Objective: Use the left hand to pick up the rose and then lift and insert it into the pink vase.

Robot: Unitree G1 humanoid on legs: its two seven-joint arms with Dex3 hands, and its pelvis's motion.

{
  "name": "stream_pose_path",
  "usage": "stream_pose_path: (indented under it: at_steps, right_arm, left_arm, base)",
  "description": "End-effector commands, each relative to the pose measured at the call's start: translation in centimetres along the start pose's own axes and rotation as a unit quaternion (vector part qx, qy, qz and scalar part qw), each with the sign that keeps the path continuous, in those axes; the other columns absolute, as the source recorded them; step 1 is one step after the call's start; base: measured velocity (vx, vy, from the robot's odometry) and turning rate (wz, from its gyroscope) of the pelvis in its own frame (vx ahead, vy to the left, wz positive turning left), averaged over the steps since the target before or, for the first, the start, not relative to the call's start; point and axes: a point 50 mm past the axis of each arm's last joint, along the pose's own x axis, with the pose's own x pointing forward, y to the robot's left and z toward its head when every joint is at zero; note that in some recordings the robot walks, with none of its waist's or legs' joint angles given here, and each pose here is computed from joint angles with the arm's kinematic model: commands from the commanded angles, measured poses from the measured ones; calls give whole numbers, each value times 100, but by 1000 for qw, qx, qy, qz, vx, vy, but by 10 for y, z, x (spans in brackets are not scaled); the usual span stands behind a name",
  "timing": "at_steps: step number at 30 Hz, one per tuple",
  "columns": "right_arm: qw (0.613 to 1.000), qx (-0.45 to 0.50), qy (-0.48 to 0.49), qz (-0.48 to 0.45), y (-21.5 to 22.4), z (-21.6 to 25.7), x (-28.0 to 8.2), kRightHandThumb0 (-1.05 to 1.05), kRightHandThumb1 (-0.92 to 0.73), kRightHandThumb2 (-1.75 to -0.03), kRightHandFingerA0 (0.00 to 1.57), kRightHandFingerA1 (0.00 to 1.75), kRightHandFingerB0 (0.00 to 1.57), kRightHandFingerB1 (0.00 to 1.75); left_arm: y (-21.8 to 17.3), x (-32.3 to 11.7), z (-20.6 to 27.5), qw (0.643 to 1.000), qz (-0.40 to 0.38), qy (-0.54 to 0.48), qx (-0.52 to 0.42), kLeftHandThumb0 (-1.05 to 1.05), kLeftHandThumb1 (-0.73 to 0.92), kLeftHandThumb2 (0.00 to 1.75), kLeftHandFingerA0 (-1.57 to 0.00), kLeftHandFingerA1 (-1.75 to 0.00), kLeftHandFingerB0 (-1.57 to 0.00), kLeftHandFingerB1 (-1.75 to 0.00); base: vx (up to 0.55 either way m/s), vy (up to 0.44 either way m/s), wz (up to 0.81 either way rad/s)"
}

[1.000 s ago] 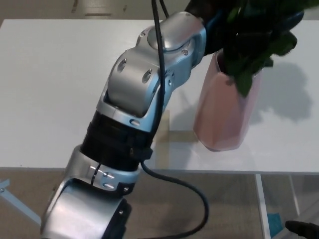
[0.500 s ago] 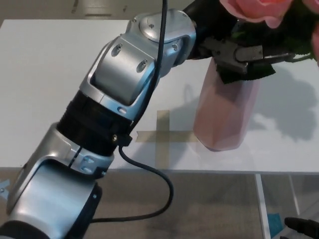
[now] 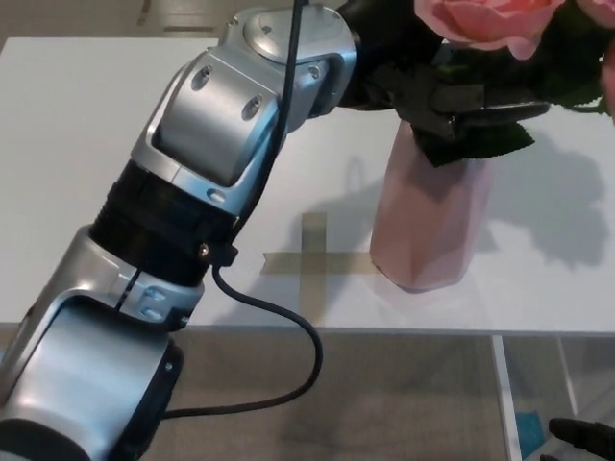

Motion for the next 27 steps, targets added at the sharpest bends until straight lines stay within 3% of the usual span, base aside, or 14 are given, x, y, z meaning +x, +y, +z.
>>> stream_pose_path:
  at_steps: [1,18,27]
  right_arm:
    - [1000,-1,8,-2,-3,-4,-1,-19,-61,-58,58,49,55,47]
    - [1000,-2,12,-4,-4,-5,-1,-19,-61,-58,57,49,54,46]
    - [1000,-3,6,1,-3,1,1,-19,-61,-58,58,49,54,46]
  left_arm:
    - [7,-7,-5,1000,-13,14,-16,-84,46,57,0,0,0,-4]
    - [35,-28,3,999,-26,19,-1,-75,42,58,0,0,0,-2]
    - [50,-39,2,995,-44,71,61,-71,38,55,0,0,0,-3]
  base:
    - [0,0,0]
    - [0,0,0]
    - [0,0,0]
